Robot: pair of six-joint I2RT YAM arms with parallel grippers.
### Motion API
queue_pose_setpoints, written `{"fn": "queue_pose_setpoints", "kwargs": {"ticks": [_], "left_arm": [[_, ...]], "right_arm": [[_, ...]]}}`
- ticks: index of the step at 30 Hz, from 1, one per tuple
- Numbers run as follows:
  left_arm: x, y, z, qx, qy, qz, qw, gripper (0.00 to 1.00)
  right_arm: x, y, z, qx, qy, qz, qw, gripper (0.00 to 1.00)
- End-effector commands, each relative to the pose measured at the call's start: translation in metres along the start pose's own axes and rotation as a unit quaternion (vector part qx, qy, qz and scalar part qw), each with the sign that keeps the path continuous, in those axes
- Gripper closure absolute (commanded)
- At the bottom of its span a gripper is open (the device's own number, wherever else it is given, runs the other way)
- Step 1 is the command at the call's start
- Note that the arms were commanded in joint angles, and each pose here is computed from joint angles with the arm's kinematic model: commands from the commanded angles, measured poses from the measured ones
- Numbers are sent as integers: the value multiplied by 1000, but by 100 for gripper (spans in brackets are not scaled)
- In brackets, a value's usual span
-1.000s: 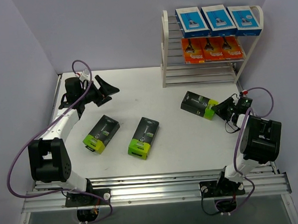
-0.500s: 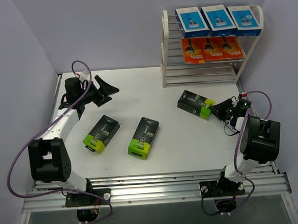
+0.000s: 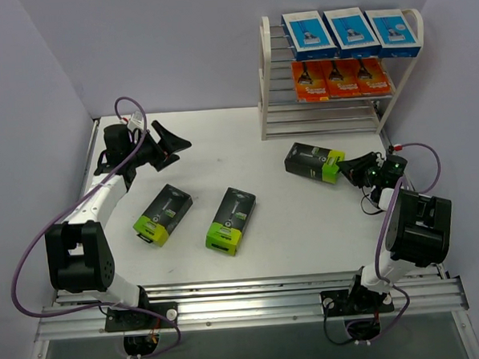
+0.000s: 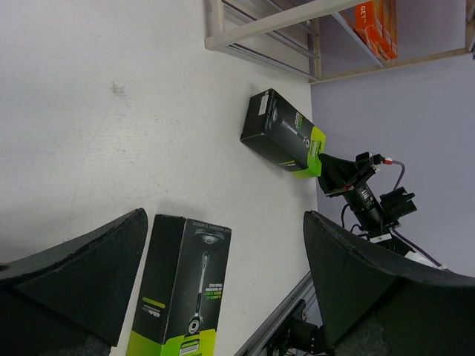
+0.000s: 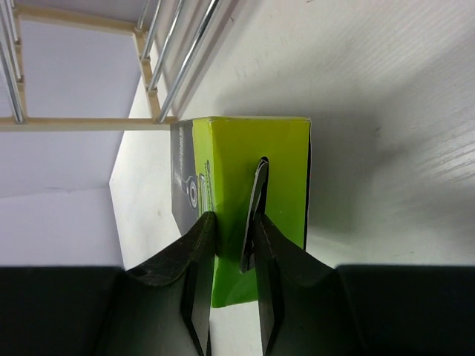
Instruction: Place and organize the shaving razors onto the shelf
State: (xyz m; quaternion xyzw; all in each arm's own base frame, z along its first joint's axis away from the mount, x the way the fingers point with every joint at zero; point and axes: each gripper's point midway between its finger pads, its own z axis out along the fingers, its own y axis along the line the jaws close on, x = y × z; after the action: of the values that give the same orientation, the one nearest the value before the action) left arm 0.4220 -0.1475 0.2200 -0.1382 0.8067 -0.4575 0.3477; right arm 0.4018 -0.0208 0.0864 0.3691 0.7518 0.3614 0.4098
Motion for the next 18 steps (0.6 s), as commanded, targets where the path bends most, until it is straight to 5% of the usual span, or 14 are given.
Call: {"fn": "queue_pose_setpoints", "kwargs": {"ticks": [1,18], "left_arm": [[-7,-7,0,18,-10,14,1000,5],[-9,-5,-1,18,-11,11,1000,5]], "right_arm": [[-17,48,-10,-82,-25,-19,996,100],[-32,68,-18,-129,-49,5,990,100]]}}
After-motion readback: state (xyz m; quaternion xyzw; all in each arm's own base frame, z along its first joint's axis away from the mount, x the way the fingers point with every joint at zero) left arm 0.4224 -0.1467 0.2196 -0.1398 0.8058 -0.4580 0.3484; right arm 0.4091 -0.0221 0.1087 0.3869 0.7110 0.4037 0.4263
